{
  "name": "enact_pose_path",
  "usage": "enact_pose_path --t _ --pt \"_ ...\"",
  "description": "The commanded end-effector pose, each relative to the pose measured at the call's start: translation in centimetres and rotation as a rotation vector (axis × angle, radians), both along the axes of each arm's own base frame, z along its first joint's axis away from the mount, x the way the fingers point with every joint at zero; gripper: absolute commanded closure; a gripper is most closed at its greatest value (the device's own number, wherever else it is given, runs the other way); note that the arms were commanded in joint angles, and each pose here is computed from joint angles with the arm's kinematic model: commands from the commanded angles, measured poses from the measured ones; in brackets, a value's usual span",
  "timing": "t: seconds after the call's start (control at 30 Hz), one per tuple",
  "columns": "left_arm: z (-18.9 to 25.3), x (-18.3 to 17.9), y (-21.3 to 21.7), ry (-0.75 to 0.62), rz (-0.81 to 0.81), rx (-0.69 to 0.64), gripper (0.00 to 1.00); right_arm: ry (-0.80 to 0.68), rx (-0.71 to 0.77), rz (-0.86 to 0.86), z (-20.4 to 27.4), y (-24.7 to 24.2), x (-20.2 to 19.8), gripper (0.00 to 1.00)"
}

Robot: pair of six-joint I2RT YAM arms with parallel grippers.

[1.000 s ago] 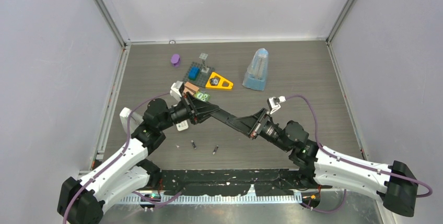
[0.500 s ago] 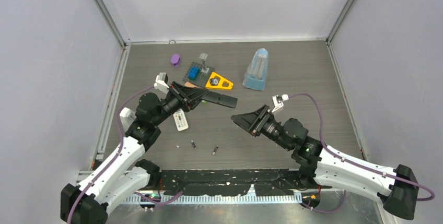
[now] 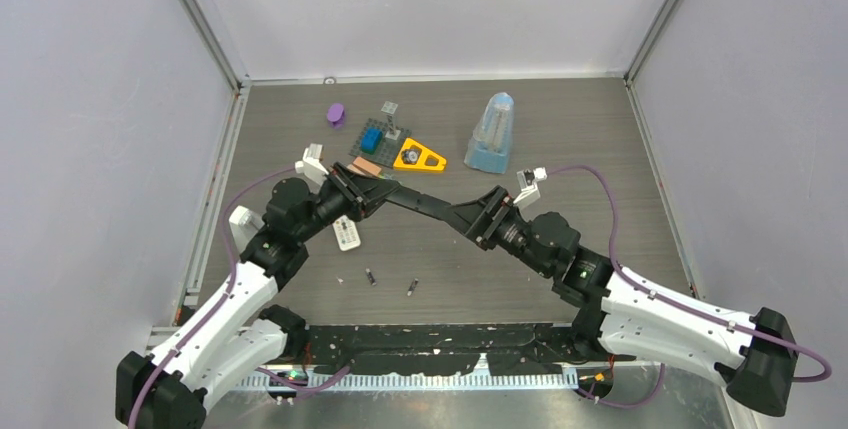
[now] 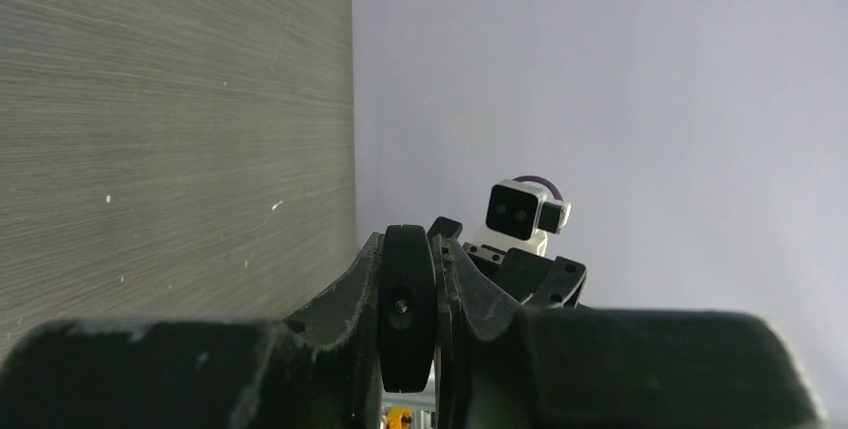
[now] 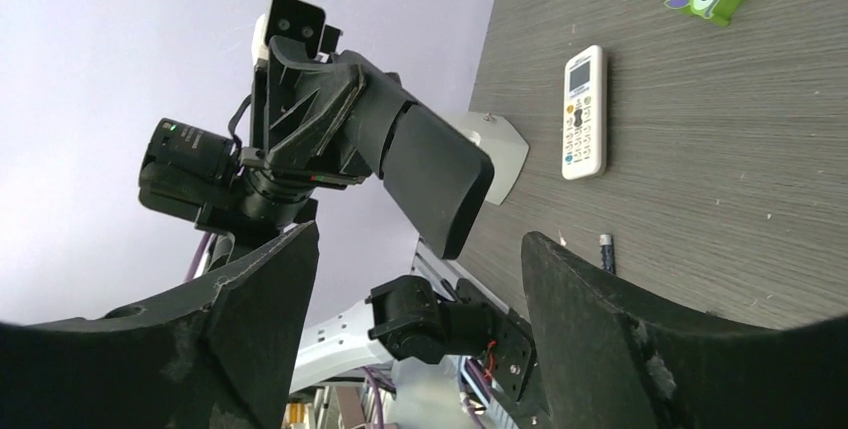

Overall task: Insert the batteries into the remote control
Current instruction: Remove the battery cover from the remote control, then place the battery cover at the center of the board.

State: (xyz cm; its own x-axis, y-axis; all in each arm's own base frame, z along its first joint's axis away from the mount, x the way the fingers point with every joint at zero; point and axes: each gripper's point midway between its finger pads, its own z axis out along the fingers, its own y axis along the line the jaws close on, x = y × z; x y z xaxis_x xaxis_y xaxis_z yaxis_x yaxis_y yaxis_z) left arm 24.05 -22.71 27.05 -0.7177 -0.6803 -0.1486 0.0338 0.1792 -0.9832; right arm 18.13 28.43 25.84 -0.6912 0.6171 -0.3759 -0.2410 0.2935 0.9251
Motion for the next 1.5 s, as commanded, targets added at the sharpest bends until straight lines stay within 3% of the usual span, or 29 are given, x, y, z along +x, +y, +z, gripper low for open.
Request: enact_pose_path --t 0.0,0.13,0.23,0.67,0.9,1.07,1.3,1.47 --pt "0.4 -0.5 -0.2 -0.039 -0.028 0.013 1.0 -0.013 -0.012 -0.013 1.0 0.2 1.0 0.21" --pt "0.2 -0.7 -0.3 -0.033 -0.04 0.015 1.0 0.007 -0.021 -0.009 0.3 0.6 1.3 0.29" --pt "0.2 -0.6 -0.2 -0.044 -0.035 0.025 1.0 0.021 -0.043 -0.012 -0.2 0.6 1.5 0.49" --pt "1.3 -0.3 0.9 -0.187 0.0 0.195 1.0 0.002 -0.005 -0.019 1.1 -0.2 1.2 0.94" --pt "-0.6 0.1 1.0 -0.183 -0.003 0.298 1.0 -0.052 0.017 -0.043 2.4 -0.7 1.5 0.95" --pt "-3.2 0.5 2.5 -0.198 0.02 0.475 1.0 -0.016 -0.094 -0.14 -0.2 -2.9 2.3 0.95" --pt "-2.0 -2.2 0.8 -0.489 -0.215 0.548 1.0 0.124 -0.387 -0.219 -8.3 -5.8 3.0 0.95" --pt "-1.8 -4.5 0.1 -0.596 -0.367 0.566 1.0 0.209 -0.517 -0.192 -13.6 -6.2 2.9 0.95"
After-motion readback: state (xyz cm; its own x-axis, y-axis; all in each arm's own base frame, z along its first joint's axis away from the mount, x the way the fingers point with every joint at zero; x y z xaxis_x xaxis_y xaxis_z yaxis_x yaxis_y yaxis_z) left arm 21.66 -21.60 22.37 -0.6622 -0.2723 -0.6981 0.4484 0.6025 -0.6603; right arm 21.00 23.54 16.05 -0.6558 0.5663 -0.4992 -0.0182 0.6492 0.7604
